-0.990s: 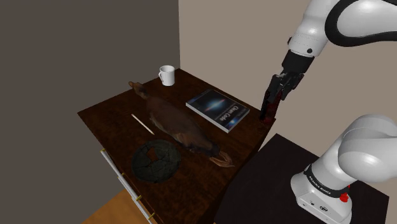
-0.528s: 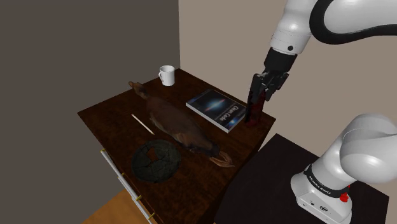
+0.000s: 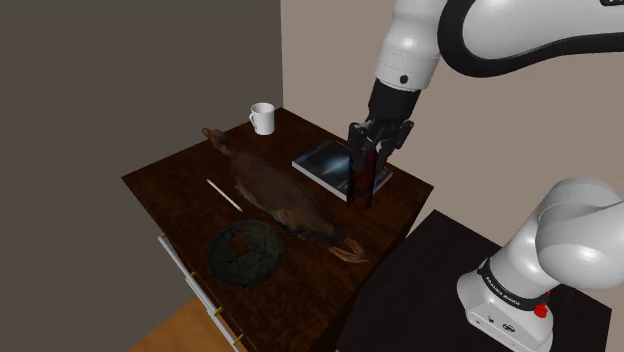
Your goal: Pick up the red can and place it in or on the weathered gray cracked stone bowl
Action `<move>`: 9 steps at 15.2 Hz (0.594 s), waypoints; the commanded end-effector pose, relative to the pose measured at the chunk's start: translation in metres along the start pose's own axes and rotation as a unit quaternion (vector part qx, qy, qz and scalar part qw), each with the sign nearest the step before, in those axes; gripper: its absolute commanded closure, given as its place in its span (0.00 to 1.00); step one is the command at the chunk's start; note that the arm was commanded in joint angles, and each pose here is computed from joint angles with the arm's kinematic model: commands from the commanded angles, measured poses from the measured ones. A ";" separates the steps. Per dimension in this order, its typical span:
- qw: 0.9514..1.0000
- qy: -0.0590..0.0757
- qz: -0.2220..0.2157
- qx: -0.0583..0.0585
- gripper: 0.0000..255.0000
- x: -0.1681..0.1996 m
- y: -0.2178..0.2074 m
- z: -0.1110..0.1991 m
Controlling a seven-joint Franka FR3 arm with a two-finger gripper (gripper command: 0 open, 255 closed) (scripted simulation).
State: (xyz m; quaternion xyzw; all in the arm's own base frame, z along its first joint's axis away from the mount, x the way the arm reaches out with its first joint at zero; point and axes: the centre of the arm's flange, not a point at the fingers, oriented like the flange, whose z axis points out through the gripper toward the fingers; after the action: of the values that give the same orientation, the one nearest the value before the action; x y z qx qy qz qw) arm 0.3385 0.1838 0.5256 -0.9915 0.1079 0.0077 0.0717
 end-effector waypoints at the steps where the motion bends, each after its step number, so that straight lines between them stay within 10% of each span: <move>1: 1.000 0.000 0.000 0.001 1.00 0.005 -0.026 -0.002; 9: 1.000 0.000 0.000 0.001 1.00 0.020 -0.130 0.003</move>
State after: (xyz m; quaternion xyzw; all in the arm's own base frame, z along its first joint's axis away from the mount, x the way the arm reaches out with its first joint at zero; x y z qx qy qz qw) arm 0.3801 0.2928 0.5379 -0.9916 0.1077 0.0080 0.0715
